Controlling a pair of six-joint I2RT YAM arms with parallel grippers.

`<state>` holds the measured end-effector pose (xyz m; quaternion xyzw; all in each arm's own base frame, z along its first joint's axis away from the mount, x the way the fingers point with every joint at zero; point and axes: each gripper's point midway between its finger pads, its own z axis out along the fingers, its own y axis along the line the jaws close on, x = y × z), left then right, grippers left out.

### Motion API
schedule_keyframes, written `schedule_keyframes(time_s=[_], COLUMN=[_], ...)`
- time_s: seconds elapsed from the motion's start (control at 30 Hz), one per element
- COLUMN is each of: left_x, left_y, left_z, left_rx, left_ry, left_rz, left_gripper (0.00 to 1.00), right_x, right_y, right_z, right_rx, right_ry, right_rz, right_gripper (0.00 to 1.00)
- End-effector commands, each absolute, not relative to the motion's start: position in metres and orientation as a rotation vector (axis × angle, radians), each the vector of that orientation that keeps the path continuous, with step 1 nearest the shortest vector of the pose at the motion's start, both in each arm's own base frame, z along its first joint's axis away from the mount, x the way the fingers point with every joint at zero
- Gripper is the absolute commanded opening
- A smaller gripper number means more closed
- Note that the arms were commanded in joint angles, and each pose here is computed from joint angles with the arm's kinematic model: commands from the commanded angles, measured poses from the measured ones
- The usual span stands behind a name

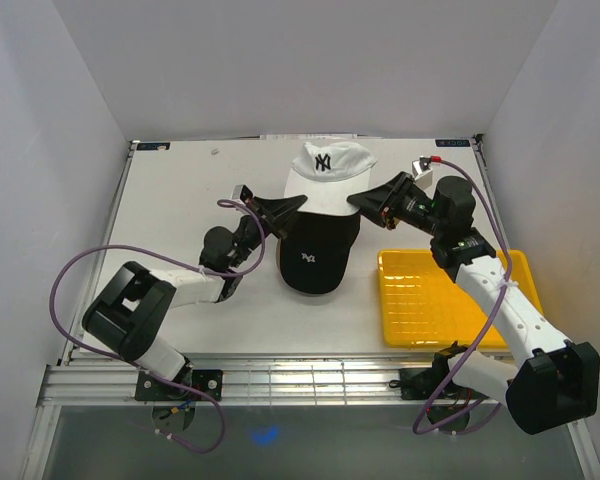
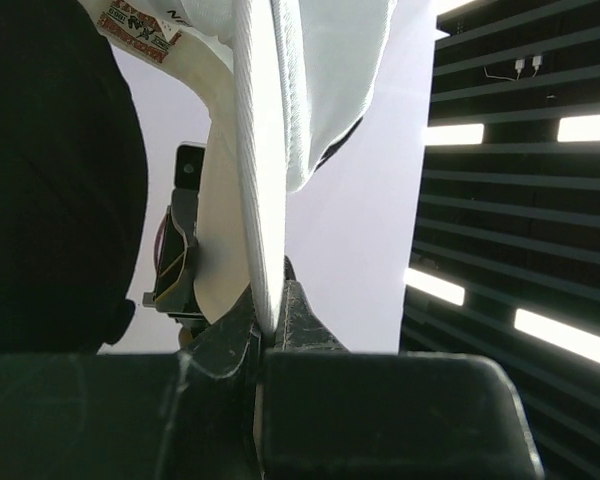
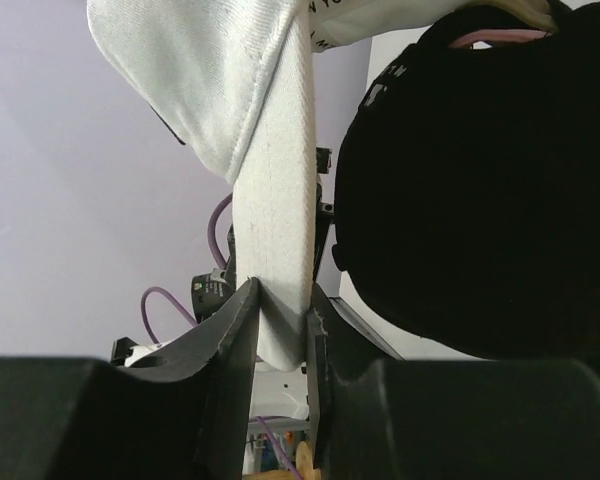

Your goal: Stack the hats

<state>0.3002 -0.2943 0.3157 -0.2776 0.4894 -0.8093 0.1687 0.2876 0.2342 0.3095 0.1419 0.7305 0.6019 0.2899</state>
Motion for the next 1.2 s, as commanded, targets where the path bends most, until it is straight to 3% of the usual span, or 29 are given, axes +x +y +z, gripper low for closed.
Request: schedule_keyframes(time_s=[0.0, 1.17], left_x=[0.258, 0.21], left_y=[-0.286, -0.271], left_z=[0.362, 0.302], left_rx=[-0.488, -0.331], left_ry=[1.276, 1.505], left_rz=[-2.413, -2.303], left_gripper=[0.0, 0.0], right_x=[0.271, 0.243], right_y=[0.241, 0.248], right_z=[0.31, 0.218], right_rx=[0.179, 0.098], right_ry=[1.94, 2.19], right_rz=[1.59, 1.496], right_gripper=[0.24, 0.22])
